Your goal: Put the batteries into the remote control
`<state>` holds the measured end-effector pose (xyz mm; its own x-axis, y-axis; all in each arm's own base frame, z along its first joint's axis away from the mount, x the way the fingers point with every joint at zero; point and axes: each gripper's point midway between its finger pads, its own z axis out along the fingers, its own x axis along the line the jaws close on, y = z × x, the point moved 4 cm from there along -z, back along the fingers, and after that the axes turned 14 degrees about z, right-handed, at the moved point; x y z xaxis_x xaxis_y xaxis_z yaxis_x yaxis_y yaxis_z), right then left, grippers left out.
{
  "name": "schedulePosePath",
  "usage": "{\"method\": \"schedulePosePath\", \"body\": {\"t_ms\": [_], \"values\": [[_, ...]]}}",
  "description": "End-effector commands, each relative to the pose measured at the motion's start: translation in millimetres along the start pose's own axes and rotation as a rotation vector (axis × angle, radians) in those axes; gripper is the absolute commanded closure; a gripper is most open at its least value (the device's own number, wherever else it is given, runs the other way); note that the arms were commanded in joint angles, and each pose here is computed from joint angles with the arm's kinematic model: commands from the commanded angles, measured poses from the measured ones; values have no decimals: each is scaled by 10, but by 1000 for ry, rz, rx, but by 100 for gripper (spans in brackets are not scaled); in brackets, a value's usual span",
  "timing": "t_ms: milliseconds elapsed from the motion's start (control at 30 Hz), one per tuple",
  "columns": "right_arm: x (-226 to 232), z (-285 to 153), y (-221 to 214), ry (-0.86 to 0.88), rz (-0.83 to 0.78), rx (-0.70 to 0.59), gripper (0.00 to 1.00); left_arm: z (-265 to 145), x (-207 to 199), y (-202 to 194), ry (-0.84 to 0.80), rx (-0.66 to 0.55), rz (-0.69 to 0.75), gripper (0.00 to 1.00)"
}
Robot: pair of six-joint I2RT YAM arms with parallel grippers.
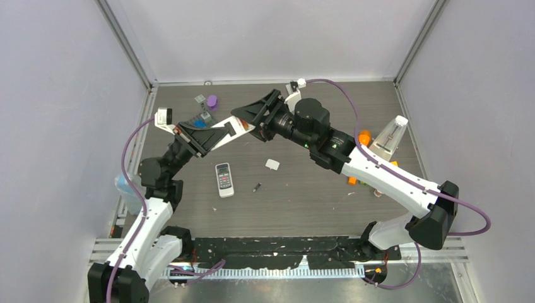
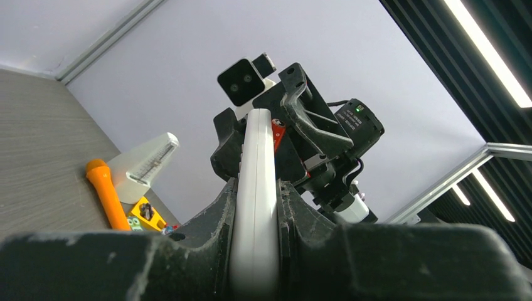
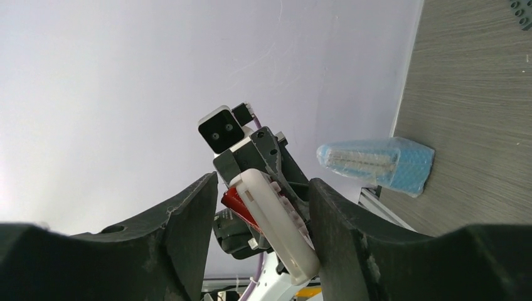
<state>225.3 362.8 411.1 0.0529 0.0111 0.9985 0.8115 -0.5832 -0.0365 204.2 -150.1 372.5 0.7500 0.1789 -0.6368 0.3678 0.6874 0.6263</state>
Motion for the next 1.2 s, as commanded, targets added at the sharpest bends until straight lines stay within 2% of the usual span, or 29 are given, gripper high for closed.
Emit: {"method": "schedulePosePath", "body": {"t_ms": [0, 100, 167, 300, 533, 567, 667, 733, 800, 900, 1067, 1167], "values": [[389, -162, -14, 134, 33, 17, 42, -21, -146, 32, -70, -28, 98, 100], [396, -154, -20, 136, 34, 27, 47, -18, -146, 38, -71, -32, 102, 100], [366, -136, -32, 131, 36, 38, 56, -16, -142, 48, -69, -40, 102, 100], [351, -128, -35, 133, 37, 42, 63, -9, -120, 67, -54, -56, 66, 100], [355, -120, -34, 150, 15, 41, 67, 9, -128, 101, -40, -66, -2, 100], [360, -121, -35, 154, 10, 41, 63, 12, -138, 105, -42, -66, -8, 100], [361, -127, 6, 159, -4, 24, 26, 14, -147, 109, -43, -65, -18, 100], [374, -153, 40, 181, -10, 4, 16, 15, -138, 108, -40, -66, -21, 100], [413, -194, 72, 201, -20, -12, 15, 12, -119, 102, -34, -67, -26, 100], [411, -237, 111, 195, -47, -26, 20, 14, -101, 104, -29, -70, -29, 100], [390, -276, 118, 183, -90, -29, 44, 26, -86, 110, -23, -70, -35, 100], [397, -234, 71, 174, -135, 9, 46, 35, -100, 113, -28, -66, -32, 100]]}}
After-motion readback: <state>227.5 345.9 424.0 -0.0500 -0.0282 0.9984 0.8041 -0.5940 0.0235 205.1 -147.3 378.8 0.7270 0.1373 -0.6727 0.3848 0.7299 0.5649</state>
